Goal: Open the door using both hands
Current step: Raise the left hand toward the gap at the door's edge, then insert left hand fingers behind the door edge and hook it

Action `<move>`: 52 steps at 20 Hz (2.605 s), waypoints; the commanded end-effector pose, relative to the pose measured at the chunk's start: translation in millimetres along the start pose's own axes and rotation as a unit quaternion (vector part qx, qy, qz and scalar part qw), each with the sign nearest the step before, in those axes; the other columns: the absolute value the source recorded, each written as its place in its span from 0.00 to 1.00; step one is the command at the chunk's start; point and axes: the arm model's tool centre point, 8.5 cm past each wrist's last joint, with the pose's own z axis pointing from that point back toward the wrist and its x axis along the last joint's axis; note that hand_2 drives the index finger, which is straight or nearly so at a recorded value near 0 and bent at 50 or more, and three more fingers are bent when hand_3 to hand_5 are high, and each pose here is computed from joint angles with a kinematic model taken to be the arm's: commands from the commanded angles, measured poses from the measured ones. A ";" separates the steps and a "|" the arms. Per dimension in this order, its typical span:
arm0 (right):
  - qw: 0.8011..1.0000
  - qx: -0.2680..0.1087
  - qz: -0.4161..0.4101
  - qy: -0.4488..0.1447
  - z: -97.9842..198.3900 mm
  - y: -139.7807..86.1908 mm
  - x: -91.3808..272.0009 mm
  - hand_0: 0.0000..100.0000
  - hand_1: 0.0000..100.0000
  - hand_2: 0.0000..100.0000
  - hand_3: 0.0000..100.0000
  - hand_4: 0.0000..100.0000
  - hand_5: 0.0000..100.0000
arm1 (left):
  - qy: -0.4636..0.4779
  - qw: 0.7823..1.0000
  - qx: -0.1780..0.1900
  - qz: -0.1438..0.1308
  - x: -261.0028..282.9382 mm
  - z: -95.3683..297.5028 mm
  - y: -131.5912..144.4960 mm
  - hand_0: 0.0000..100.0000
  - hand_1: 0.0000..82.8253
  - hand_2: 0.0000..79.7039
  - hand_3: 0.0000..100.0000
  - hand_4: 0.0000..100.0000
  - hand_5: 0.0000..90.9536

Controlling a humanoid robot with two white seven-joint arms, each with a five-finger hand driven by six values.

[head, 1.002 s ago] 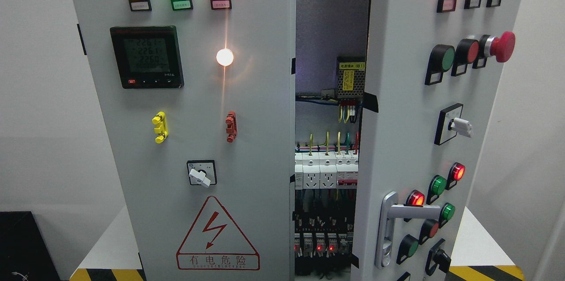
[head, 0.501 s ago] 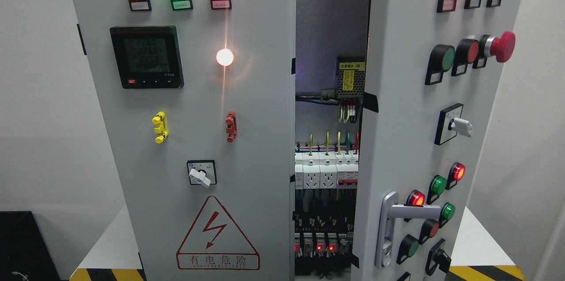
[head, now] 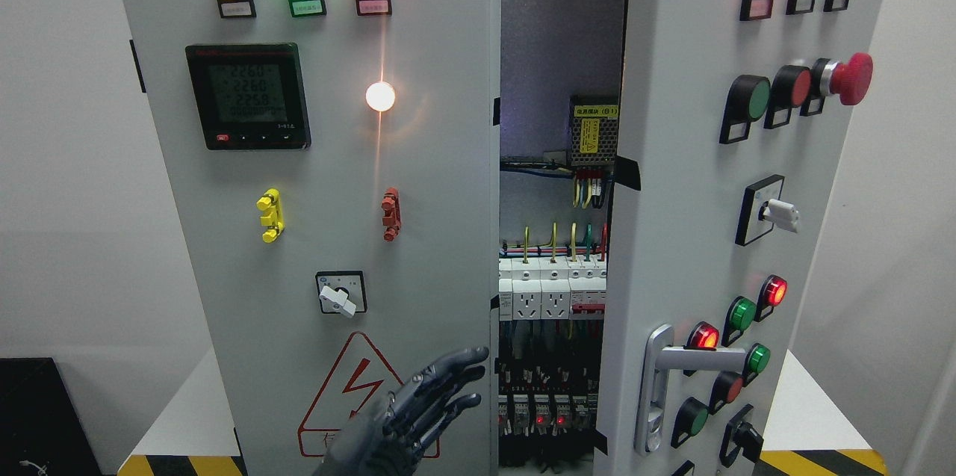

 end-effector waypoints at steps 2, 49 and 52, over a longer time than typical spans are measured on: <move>1.000 0.000 -0.005 0.001 0.0 0.1 -0.1 0.19 0.00 0.00 0.00 0.00 0.00 | -0.019 0.998 -0.048 -0.028 51.5 -44.9 17.9 0.00 0.00 0.00 0.00 0.00 0.00; 1.000 0.000 -0.005 0.001 0.0 0.1 -0.1 0.19 0.00 0.00 0.00 0.00 0.00 | 0.011 0.970 -0.172 0.169 88.0 -164.9 -28.9 0.00 0.00 0.00 0.00 0.00 0.00; 1.000 0.000 -0.005 0.001 0.0 0.1 -0.1 0.19 0.00 0.00 0.00 0.00 0.00 | 0.013 0.970 -0.175 0.170 88.6 -164.4 -30.9 0.00 0.00 0.00 0.00 0.00 0.00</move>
